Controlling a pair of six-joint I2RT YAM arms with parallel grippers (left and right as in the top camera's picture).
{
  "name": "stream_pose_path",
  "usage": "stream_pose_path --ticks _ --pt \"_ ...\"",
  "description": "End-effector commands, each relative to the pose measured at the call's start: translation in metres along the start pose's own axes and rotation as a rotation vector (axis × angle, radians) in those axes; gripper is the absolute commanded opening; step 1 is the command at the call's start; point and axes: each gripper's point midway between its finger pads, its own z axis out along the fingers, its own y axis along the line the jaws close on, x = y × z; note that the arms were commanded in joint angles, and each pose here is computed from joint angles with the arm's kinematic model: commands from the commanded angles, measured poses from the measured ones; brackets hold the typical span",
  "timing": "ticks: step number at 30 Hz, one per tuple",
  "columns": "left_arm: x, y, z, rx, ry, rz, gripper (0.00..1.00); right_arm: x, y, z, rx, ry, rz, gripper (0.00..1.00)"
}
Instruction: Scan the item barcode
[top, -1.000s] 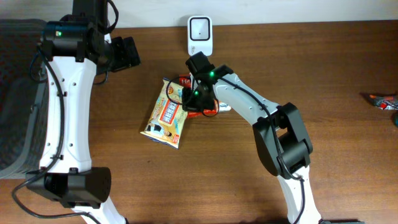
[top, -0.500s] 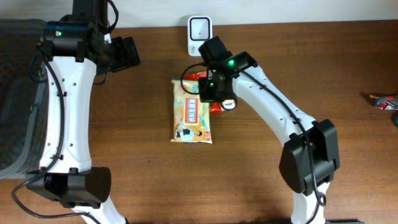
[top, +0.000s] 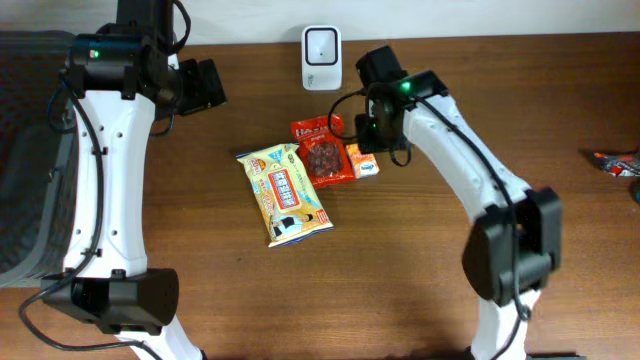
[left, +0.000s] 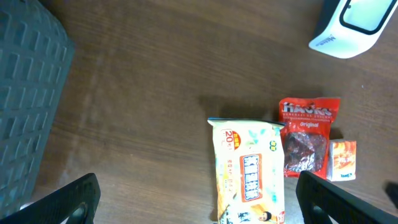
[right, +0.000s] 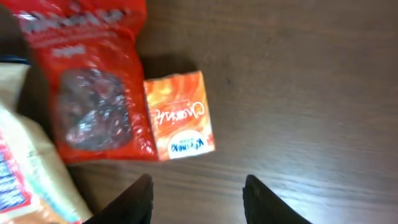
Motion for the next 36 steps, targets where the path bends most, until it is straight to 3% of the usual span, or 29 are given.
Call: stream_pose_path --ticks 1,3,5,7,20,21,23,24,26,30,32,36 --pt "-0.001 0.002 0.001 -0.011 -0.002 -0.011 0.99 0.001 -0.014 0.037 -0.104 0.083 0.077 0.39" --pt "-0.001 0.002 0.001 -0.011 -0.002 -0.011 0.99 -0.001 -0.019 0.057 -0.21 0.118 0.115 0.24" --pt "-0.001 0.002 0.001 -0.011 -0.003 -0.011 0.99 -0.002 -0.003 0.064 -0.393 0.135 0.063 0.24" --pt "-0.001 0.002 0.001 -0.011 -0.002 -0.011 0.99 -0.002 0.004 0.071 -0.456 0.14 0.047 0.24" --pt "-0.001 0.002 0.001 -0.012 -0.002 -0.011 0.99 0.028 -0.01 0.118 -0.35 0.186 0.038 0.32" --pt "-0.001 0.002 0.001 -0.011 -0.002 -0.011 0.99 0.028 -0.01 0.118 -0.35 0.185 0.038 0.29" --pt "-0.001 0.002 0.001 -0.011 -0.002 -0.011 0.99 0.027 -0.009 0.118 -0.354 0.187 0.067 0.04" --pt "-0.001 0.002 0.001 -0.011 -0.002 -0.011 0.99 0.027 -0.007 0.117 -0.375 0.193 0.082 0.04" --pt "-0.001 0.002 0.001 -0.011 -0.002 -0.011 0.99 0.023 0.002 0.107 -0.487 0.195 0.103 0.04" --pt "-0.001 0.002 0.001 -0.011 -0.002 -0.011 0.99 0.005 0.009 0.044 -1.029 0.085 0.046 0.04" --pt "-0.001 0.002 0.001 -0.011 -0.002 -0.011 0.99 0.005 -0.004 0.028 -1.122 0.047 0.048 0.04" --pt "-0.001 0.002 0.001 -0.011 -0.002 -0.011 0.99 0.011 -0.012 0.025 -1.125 0.063 0.066 0.04"
